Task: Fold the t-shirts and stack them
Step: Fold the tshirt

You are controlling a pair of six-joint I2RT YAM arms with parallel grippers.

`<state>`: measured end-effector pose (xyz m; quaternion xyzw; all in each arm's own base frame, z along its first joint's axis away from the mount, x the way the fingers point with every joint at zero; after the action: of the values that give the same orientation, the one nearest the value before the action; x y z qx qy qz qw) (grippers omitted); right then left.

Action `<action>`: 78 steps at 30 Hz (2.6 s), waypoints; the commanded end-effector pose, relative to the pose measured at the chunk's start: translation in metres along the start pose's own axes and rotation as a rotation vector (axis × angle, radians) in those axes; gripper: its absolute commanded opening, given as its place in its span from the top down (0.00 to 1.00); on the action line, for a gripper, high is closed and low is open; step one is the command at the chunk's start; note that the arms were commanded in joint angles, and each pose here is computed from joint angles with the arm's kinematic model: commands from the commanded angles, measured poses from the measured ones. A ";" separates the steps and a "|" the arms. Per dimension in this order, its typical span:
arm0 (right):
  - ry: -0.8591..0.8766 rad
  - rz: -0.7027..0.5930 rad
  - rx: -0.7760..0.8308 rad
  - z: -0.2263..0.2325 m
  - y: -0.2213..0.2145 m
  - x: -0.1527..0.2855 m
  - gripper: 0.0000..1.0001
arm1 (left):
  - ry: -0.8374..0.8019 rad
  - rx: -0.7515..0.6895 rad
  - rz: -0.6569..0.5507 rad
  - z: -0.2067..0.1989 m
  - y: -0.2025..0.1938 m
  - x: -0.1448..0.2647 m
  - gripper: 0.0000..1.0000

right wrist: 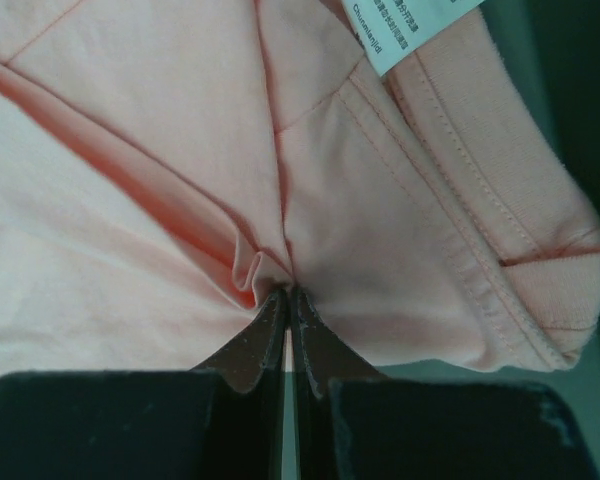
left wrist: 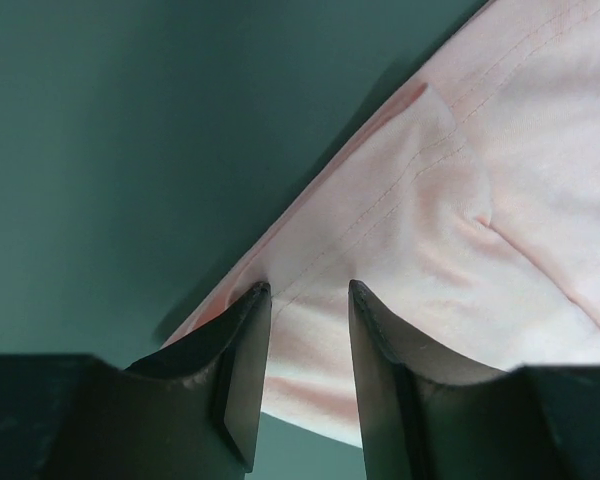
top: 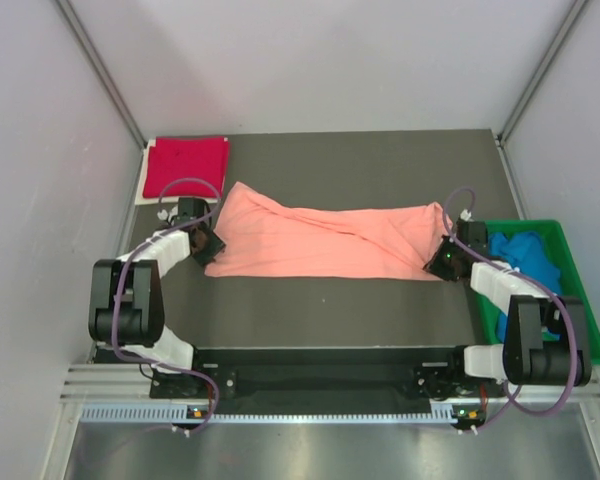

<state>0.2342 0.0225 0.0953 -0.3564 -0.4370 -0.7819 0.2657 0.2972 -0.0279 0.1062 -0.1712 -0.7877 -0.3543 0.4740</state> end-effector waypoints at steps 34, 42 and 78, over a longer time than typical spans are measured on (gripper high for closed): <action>-0.047 -0.026 -0.014 -0.009 -0.005 0.029 0.87 | -0.031 -0.097 -0.134 -0.006 0.015 0.057 0.56; 0.020 -0.143 0.078 0.028 0.045 0.067 0.55 | -0.174 -0.165 -0.157 -0.069 0.070 0.061 0.54; 0.829 0.142 0.487 0.401 0.004 -0.169 0.39 | -0.353 0.104 0.186 -0.006 0.082 -0.001 0.57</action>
<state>0.4788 0.3631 0.0961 -0.0012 -0.4441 -0.7181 0.5359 0.3486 0.0261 0.1206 -0.2846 -0.8374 -0.2215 0.4108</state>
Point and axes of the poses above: each gripper's point midway between its finger pads, its own x axis back along the fingers, its own z axis along the line the jaws close on, y = z × x, the point moved 9 cm from there along x, back along the fingers
